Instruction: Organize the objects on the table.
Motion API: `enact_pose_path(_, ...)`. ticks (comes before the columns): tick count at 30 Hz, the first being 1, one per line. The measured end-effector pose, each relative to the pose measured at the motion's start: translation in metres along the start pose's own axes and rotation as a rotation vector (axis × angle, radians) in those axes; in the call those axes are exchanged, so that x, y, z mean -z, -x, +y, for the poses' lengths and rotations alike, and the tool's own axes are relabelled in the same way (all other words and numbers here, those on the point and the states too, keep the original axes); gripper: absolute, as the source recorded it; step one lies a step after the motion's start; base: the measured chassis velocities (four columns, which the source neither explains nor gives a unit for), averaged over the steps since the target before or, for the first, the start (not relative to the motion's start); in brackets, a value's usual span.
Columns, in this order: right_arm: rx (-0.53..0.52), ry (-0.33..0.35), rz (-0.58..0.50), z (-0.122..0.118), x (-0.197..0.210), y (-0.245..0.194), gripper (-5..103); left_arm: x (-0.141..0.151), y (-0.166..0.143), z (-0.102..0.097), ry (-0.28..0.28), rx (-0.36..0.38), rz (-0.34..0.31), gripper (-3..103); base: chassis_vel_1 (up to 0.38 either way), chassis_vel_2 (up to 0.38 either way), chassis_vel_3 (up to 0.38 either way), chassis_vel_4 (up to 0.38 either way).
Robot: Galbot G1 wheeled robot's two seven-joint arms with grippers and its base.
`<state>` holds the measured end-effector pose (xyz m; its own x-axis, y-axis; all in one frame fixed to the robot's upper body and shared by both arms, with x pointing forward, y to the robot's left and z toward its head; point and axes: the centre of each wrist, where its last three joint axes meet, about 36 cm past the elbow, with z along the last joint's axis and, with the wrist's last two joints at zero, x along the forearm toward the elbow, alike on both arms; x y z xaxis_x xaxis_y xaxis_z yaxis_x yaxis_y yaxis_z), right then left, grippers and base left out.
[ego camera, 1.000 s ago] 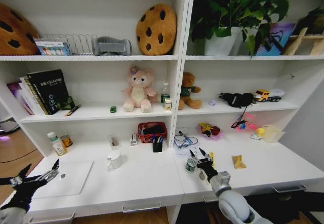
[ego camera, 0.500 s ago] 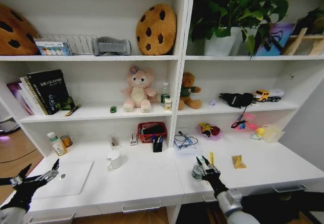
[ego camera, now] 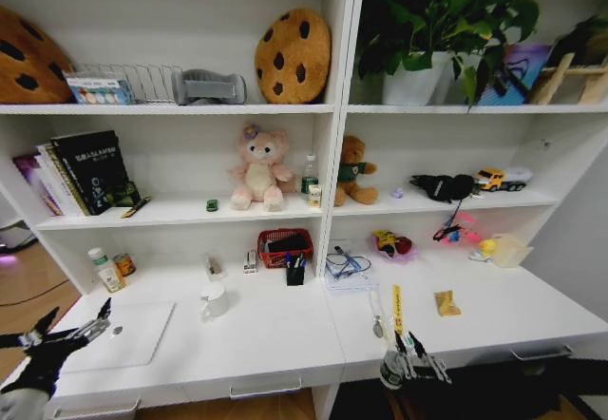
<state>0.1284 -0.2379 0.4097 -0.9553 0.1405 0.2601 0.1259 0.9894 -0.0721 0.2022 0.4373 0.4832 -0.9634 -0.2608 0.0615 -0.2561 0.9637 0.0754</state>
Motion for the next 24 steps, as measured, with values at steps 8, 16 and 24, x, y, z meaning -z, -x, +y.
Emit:
enact_pose_path(8,0.005,-0.030,0.102,0.000,-0.065,0.002,28,0.000,0.000,0.000,0.000,0.000,0.000,100,0.000,0.000,0.000,0.000)
enact_pose_path(16,0.033,-0.089,0.216,-0.015,-0.170,0.023,28,0.000,0.000,0.000,0.000,0.000,0.000,100,0.000,0.000,0.000,0.000)
enact_pose_path(24,0.068,-0.140,0.251,-0.026,-0.244,0.062,28,0.000,0.000,0.000,0.000,0.000,0.000,100,0.000,0.000,0.000,0.000)
